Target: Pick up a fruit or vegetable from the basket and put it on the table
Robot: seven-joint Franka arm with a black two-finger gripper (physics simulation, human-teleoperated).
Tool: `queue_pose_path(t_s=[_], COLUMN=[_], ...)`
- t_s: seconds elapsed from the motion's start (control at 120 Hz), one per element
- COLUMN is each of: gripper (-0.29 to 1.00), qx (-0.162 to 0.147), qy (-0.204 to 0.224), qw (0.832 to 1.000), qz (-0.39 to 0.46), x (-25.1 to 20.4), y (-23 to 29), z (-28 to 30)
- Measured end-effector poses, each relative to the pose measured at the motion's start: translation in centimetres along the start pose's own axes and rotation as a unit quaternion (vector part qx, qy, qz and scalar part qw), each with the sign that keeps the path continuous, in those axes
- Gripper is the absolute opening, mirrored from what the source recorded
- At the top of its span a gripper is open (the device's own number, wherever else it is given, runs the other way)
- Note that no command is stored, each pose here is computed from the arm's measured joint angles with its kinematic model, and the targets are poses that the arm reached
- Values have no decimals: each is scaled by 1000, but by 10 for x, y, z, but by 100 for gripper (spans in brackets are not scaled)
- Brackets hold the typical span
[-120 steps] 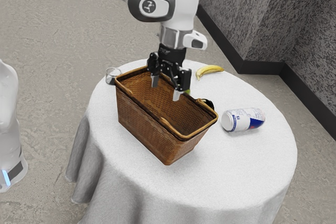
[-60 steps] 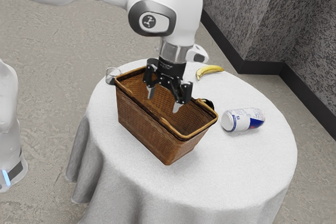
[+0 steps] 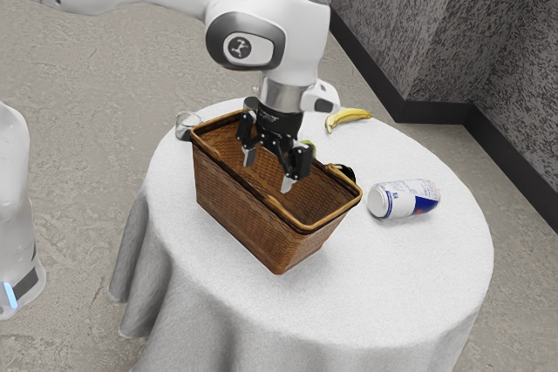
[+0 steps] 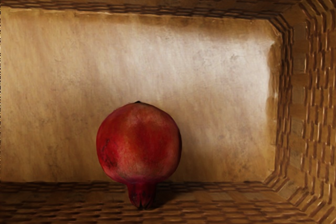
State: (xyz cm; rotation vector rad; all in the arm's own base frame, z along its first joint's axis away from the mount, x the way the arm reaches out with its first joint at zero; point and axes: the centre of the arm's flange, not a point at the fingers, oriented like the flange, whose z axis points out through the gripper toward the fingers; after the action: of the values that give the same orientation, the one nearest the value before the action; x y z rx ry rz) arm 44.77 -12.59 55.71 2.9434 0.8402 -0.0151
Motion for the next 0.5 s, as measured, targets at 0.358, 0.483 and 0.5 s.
queue_pose_path(t_s=[0.358,0.483,0.5], gripper=[70,70,70], qx=[-4,-7,-8], qy=[1,-2,-2], qw=[1000,1000,1000], qz=[16,10,8], x=[-3,5,7], y=[-12,-17,-19], z=[6,8,8])
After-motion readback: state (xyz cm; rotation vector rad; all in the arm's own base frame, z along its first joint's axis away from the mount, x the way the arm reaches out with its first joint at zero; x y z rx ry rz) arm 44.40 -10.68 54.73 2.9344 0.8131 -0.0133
